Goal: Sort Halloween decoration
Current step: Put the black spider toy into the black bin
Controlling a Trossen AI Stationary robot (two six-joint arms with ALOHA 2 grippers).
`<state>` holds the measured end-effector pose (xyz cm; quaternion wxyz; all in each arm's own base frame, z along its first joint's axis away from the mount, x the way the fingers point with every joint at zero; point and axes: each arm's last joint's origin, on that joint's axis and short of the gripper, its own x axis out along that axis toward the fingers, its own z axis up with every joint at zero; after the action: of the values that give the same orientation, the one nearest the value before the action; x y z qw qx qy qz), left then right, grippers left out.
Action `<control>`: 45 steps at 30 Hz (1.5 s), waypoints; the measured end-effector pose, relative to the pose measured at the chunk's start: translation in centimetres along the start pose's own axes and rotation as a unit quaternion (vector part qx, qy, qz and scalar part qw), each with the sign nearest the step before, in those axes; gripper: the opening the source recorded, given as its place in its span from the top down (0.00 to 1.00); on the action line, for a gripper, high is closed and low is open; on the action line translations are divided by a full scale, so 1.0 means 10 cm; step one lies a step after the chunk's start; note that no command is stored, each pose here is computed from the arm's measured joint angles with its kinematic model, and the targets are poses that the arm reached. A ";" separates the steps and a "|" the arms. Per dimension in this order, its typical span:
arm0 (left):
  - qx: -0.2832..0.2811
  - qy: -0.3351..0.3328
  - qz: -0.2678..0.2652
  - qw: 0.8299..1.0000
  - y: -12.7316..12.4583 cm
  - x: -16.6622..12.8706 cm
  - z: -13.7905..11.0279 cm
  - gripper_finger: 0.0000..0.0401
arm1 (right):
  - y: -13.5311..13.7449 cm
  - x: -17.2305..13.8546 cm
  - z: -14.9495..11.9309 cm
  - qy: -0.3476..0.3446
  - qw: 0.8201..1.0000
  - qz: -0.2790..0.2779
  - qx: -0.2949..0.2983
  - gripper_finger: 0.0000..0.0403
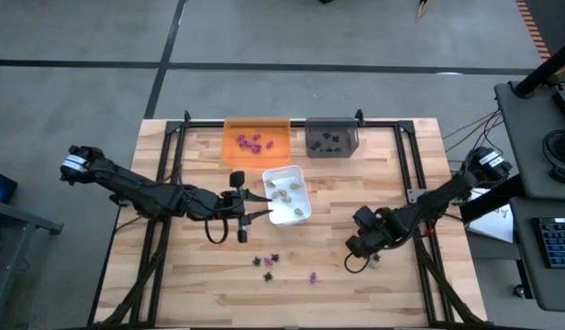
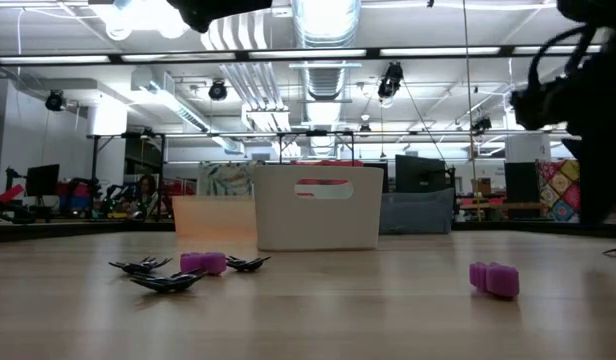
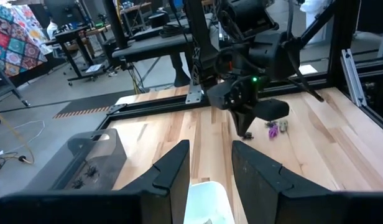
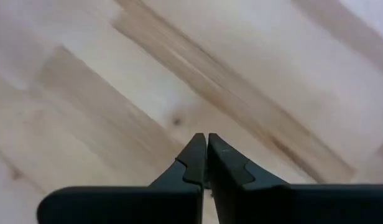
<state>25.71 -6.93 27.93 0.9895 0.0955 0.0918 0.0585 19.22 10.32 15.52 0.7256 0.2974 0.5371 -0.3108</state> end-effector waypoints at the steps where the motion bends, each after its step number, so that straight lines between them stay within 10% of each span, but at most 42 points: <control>1: -0.001 -0.002 0.000 1.000 -0.01 0.02 0.00 0.75 | 0.01 -0.03 0.03 -0.004 1.000 0.006 -0.009 0.98; 20: -0.003 -0.073 -0.020 0.997 -0.31 0.60 -0.16 0.92 | -0.30 -0.43 -0.11 -0.035 0.986 0.120 -0.110 0.98; 45: 0.088 0.131 -0.028 0.987 -0.78 2.19 -0.15 1.00 | -0.47 -0.44 -0.55 -0.078 0.953 0.142 -0.256 0.98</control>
<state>47.54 -11.40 21.20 0.9577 0.1715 0.2285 0.0341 11.30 12.12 17.91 0.8535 0.1496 0.4929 -0.0788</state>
